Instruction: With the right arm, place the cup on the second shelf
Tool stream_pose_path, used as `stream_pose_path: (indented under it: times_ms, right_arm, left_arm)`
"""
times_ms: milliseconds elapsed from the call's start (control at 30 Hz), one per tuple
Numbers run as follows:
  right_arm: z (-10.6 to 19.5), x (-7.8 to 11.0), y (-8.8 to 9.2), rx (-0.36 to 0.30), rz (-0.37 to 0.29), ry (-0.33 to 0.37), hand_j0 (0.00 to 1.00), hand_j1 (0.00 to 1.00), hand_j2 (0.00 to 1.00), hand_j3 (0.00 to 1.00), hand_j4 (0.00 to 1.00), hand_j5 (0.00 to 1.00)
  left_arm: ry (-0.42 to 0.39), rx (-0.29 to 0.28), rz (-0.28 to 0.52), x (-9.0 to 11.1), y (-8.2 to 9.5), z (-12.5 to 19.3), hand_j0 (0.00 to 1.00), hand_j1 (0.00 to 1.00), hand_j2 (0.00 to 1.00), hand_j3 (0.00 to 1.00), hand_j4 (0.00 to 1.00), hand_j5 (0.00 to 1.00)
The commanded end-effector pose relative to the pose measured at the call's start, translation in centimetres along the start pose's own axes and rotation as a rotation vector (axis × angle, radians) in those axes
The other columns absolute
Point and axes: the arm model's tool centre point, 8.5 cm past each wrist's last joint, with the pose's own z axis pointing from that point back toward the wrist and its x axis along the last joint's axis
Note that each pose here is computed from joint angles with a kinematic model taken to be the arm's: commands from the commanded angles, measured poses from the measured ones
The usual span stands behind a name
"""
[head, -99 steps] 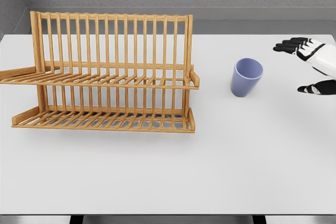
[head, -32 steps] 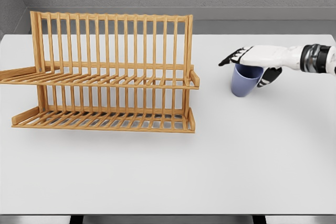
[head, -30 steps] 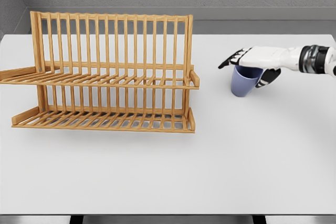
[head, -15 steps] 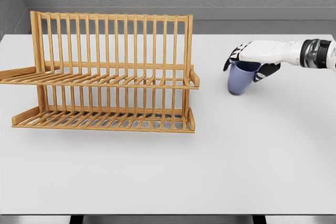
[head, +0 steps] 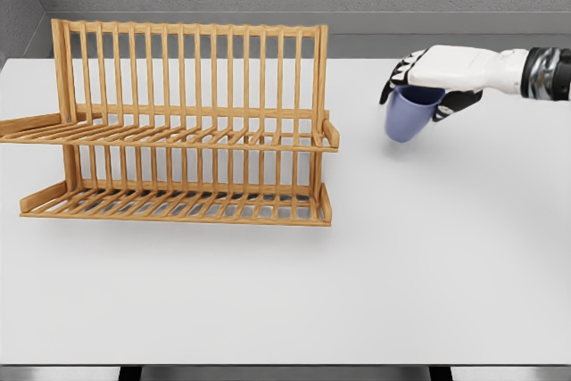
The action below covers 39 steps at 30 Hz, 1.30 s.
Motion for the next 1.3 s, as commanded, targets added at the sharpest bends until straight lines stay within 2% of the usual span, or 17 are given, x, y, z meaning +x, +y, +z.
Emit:
stream_pose_path:
  times_ms: [0,33,100,233,333,467,733,800,867,1100,1267]
  right_arm:
    - [0.7,0.0,-0.7,-0.02,0.01,0.007,0.67,0.67,0.67,0.67,0.67,0.67]
    - [1.1,-0.1,-0.8,-0.019,0.014,0.014,0.67,0.67,0.67,0.67,0.67,0.67]
    - [2.4,0.1,-2.4,-0.062,0.045,0.021,0.67,0.67,0.67,0.67,0.67,0.67]
    - [3.5,0.5,-3.3,-0.081,0.076,0.027,0.67,0.67,0.67,0.67,0.67,0.67]
    - [3.6,1.9,-4.1,-0.088,0.12,-0.002,0.67,0.67,0.67,0.67,0.67,0.67]
    - [3.2,4.9,-5.4,-0.103,0.197,-0.07,0.68,0.68,0.68,0.68,0.68,0.68]
    - [2.6,8.3,-6.6,-0.125,0.276,-0.152,0.68,0.68,0.68,0.68,0.68,0.68]
    - [2.4,8.6,-6.8,-0.131,0.28,-0.16,0.68,0.68,0.68,0.68,0.68,0.68]
    - [2.3,9.9,-7.2,-0.139,0.312,-0.19,0.68,0.68,0.68,0.68,0.68,0.68]
    - [1.9,11.7,-7.8,-0.158,0.347,-0.235,0.68,0.68,0.68,0.68,0.68,0.68]
    - [1.2,12.6,-9.1,-0.187,0.369,-0.262,0.69,0.69,0.69,0.69,0.69,0.69]
  left_arm:
    - [0.0,0.0,0.0,0.0,0.0,0.0,1.0,1.0,1.0,1.0,1.0,1.0]
    - [0.0,0.0,0.0,0.0,0.0,0.0,1.0,1.0,1.0,1.0,1.0,1.0]
    - [0.0,0.0,0.0,0.0,0.0,0.0,1.0,1.0,1.0,1.0,1.0,1.0]
    - [0.0,0.0,0.0,0.0,0.0,0.0,1.0,1.0,1.0,1.0,1.0,1.0]
    - [0.0,0.0,0.001,0.0,0.0,0.0,1.0,1.0,1.0,1.0,1.0,1.0]
    - [0.0,0.0,0.0,0.0,0.0,0.0,1.0,1.0,1.0,1.0,1.0,1.0]
    - [0.0,0.0,0.0,0.0,0.0,0.0,1.0,1.0,1.0,1.0,1.0,1.0]
    - [0.0,0.0,0.0,0.0,0.0,0.0,1.0,1.0,1.0,1.0,1.0,1.0]
    - [0.0,0.0,0.0,0.0,0.0,0.0,1.0,1.0,1.0,1.0,1.0,1.0]
    - [0.0,0.0,0.0,0.0,0.0,0.0,1.0,1.0,1.0,1.0,1.0,1.0]
    - [0.0,0.0,0.0,0.0,0.0,0.0,1.0,1.0,1.0,1.0,1.0,1.0]
